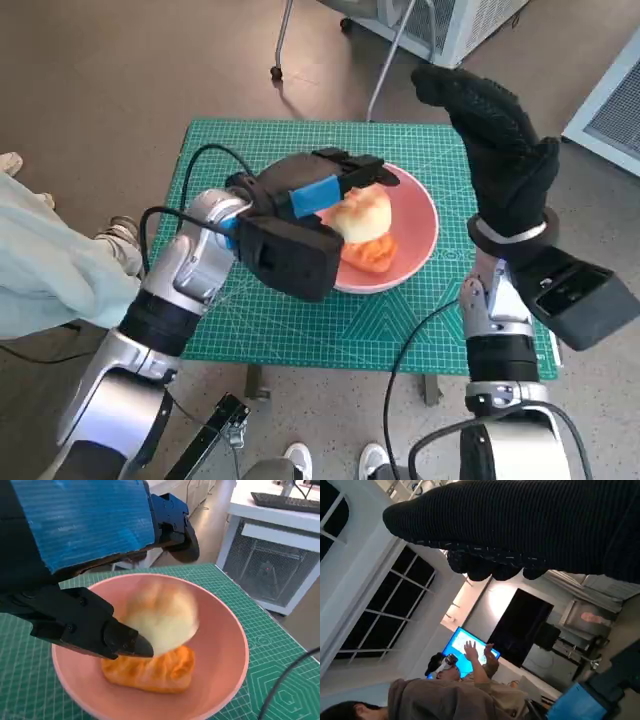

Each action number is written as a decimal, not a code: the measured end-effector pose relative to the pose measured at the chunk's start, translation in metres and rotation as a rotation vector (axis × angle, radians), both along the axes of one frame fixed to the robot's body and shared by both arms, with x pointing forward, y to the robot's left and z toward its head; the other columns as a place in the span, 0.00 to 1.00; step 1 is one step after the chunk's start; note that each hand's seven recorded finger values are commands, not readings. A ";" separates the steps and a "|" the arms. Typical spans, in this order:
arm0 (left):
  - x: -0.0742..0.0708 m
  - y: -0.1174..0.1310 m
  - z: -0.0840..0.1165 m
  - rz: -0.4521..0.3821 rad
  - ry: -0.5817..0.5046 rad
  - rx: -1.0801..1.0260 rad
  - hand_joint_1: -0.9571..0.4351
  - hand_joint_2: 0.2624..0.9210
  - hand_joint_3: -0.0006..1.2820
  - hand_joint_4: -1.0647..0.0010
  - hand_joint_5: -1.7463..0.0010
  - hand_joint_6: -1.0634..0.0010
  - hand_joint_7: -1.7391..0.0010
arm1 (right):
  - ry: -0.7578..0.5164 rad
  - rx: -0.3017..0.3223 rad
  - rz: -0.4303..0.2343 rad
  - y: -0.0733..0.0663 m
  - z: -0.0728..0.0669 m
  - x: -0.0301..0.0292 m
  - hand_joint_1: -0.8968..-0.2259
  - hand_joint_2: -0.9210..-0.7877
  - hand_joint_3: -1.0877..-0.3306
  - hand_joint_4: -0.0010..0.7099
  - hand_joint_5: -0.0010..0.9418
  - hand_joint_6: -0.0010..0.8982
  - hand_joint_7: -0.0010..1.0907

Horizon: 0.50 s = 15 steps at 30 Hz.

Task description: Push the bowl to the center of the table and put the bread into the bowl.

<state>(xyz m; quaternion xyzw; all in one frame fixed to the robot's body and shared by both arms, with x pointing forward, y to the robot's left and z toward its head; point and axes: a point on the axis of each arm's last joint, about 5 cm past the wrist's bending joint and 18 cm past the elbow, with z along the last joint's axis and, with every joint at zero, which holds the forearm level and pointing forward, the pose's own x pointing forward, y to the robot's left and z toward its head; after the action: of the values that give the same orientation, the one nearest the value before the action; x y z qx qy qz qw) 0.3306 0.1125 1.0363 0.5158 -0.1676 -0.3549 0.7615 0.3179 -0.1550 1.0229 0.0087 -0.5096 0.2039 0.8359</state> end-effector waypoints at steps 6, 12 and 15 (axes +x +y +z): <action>0.000 0.010 0.002 0.015 -0.007 -0.134 0.47 0.96 0.04 0.91 1.00 0.99 0.67 | -0.003 0.002 -0.005 0.000 0.000 -0.0002 0.31 0.00 0.38 0.39 0.00 0.00 0.69; 0.000 0.025 0.013 0.036 -0.085 -0.361 0.44 1.00 0.04 0.87 0.99 0.90 0.74 | -0.002 0.013 -0.016 0.000 0.001 -0.0003 0.32 0.00 0.37 0.39 0.00 0.00 0.69; -0.002 0.032 0.018 0.036 -0.148 -0.522 0.42 1.00 0.07 0.83 0.99 0.84 0.78 | -0.005 0.012 -0.025 0.000 0.002 -0.0006 0.31 0.00 0.37 0.39 0.00 0.00 0.69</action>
<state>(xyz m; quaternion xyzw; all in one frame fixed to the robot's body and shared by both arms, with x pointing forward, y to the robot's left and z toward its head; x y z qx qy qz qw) 0.3282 0.1440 1.0539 0.3297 -0.2994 -0.2472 0.8606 0.3173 -0.1548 1.0247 0.0066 -0.5130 0.1903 0.8370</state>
